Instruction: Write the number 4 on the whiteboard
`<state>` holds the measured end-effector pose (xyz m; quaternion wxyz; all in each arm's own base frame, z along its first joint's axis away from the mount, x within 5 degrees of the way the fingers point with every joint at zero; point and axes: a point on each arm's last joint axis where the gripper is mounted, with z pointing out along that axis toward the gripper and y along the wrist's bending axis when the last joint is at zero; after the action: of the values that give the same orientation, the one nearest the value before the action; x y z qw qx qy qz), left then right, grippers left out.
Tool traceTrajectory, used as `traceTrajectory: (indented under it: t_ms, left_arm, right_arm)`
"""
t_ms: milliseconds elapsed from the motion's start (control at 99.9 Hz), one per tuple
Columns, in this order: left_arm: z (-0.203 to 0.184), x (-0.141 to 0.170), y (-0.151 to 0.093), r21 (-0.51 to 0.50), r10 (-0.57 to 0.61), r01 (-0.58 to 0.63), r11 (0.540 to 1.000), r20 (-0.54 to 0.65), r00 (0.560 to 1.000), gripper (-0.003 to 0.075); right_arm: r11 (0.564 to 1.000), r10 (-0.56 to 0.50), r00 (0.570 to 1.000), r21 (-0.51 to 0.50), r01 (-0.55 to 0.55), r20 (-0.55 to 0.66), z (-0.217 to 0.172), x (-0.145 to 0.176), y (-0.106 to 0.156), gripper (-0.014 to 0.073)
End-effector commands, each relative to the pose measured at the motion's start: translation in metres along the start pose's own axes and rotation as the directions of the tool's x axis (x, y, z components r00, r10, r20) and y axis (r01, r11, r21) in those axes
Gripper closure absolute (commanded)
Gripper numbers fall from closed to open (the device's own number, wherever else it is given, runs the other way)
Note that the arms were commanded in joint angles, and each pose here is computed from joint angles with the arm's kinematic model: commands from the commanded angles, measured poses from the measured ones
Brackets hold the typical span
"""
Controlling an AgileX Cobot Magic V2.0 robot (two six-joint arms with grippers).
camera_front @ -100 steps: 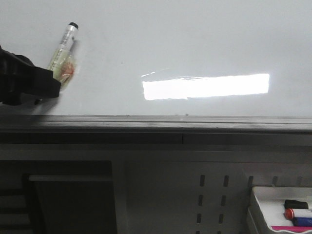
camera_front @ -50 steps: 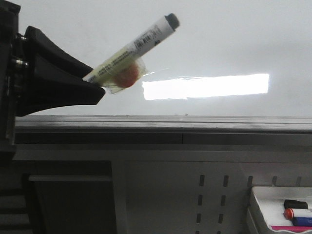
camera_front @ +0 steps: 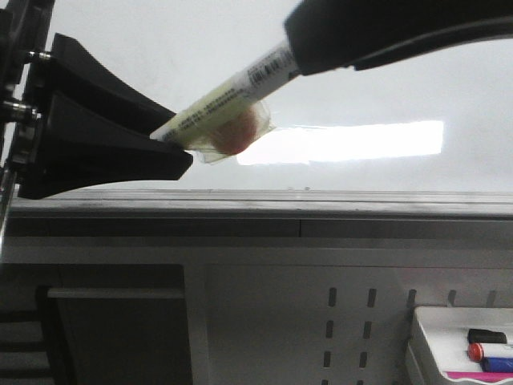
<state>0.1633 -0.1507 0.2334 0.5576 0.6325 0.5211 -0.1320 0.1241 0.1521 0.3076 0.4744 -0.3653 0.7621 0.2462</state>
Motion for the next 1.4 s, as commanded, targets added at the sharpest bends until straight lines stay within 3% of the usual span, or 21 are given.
traceTrajectory:
  t_ms: [0,260,330,480,590,660,730,810,901,1021,1181,1311,1391]
  left_arm:
    - [-0.003,-0.016,0.007,-0.024,0.010,-0.007,1.000,0.090,0.996,0.0741]
    - [-0.003,-0.016,0.006,-0.022,0.010,-0.008,1.000,0.096,0.995,0.0741]
    - [-0.003,-0.016,0.006,-0.022,0.010,-0.008,1.000,0.096,0.995,0.0741]
    - [-0.003,-0.017,0.006,-0.021,0.010,-0.008,1.000,0.102,0.995,0.0740]
    - [-0.003,-0.017,0.006,-0.021,0.010,-0.008,1.000,0.102,0.995,0.0736]
    - [-0.003,-0.018,0.006,-0.016,0.012,-0.010,1.000,0.116,0.993,0.0693]
    - [-0.003,-0.018,0.006,-0.016,0.012,-0.010,1.000,0.115,0.993,0.0594]
    - [-0.003,-0.018,0.008,-0.033,-0.008,0.012,0.999,0.113,0.994,0.0425]
    - [-0.008,-0.016,0.016,-0.109,-0.071,0.081,0.991,0.091,0.993,0.0322]
    - [-0.024,-0.018,0.029,-0.252,-0.166,0.182,0.951,0.082,0.983,0.0312]
    - [-0.055,-0.021,0.044,-0.441,-0.304,0.315,0.840,0.098,0.948,0.0312]
    - [-0.071,-0.023,0.047,-0.510,-0.343,0.350,0.786,0.112,0.933,0.0312]
    - [-0.075,-0.025,0.047,-0.520,-0.342,0.348,0.780,0.111,0.933,0.0312]
  right_arm:
    - [1.000,-0.023,0.994,0.018,0.021,0.109,0.004,-0.023,-0.001,0.0243]
    - [1.000,-0.020,0.997,0.022,0.019,0.071,0.022,-0.022,-0.002,0.0263]
    - [1.000,-0.020,0.997,0.022,0.019,0.073,0.023,-0.023,-0.002,0.0329]
    - [1.000,-0.020,0.999,0.017,0.019,0.049,0.023,-0.021,-0.002,0.0671]
    - [1.000,-0.018,0.998,0.017,0.017,0.052,0.023,-0.021,-0.002,0.0661]
    - [1.000,-0.018,0.998,0.017,0.017,0.052,0.023,-0.021,-0.002,0.0661]
    - [1.000,-0.018,0.998,0.017,0.017,0.052,0.023,-0.021,-0.002,0.0661]
    - [1.000,-0.016,0.998,0.016,0.016,0.054,0.022,-0.022,-0.002,0.0661]
    - [1.000,-0.012,0.999,0.021,0.011,0.041,0.023,-0.024,-0.004,0.0661]
    - [0.999,0.003,1.000,0.049,-0.005,0.030,0.025,-0.037,-0.013,0.0661]
    - [0.993,-0.008,1.000,0.119,0.004,0.030,0.036,-0.065,-0.035,0.0661]
    - [0.983,-0.020,0.998,0.185,0.010,0.052,0.047,-0.091,-0.057,0.0661]
    - [0.975,-0.023,0.999,0.220,0.013,0.043,0.054,-0.103,-0.071,0.0661]
